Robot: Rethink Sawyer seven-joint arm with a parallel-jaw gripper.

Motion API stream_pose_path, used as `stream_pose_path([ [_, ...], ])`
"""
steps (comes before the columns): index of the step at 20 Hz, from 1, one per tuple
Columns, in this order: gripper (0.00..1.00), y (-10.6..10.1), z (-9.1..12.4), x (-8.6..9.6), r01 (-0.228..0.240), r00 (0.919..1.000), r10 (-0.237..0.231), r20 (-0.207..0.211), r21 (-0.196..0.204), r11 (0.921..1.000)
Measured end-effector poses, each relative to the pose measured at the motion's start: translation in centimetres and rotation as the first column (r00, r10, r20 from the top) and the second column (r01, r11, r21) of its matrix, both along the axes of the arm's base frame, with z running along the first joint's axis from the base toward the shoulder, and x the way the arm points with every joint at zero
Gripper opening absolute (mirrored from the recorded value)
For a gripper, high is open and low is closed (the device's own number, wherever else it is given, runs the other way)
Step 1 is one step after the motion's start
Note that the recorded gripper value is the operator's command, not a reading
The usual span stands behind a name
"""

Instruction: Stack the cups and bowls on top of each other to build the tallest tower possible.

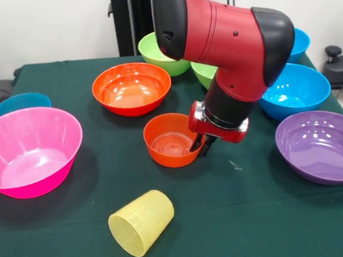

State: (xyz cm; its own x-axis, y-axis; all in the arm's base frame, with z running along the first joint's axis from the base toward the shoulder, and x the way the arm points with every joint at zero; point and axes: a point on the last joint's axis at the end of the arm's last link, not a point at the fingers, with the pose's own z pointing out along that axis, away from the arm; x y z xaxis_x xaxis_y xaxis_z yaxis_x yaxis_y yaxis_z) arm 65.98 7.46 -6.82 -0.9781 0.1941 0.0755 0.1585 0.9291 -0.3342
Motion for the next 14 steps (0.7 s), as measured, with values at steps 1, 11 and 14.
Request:
stream_pose_path([
  [1, 0.0, -0.06, 0.01, 0.05, 0.003, 1.0, -0.003, 0.001, 0.002, 1.0],
  [11, 0.0, -0.49, 0.06, 0.51, 0.028, 0.9996, -0.028, -0.002, 0.023, 0.9993],
  [14, 0.0, -0.64, 0.08, 0.64, 0.039, 0.9992, -0.039, -0.005, 0.031, 0.9988],
])
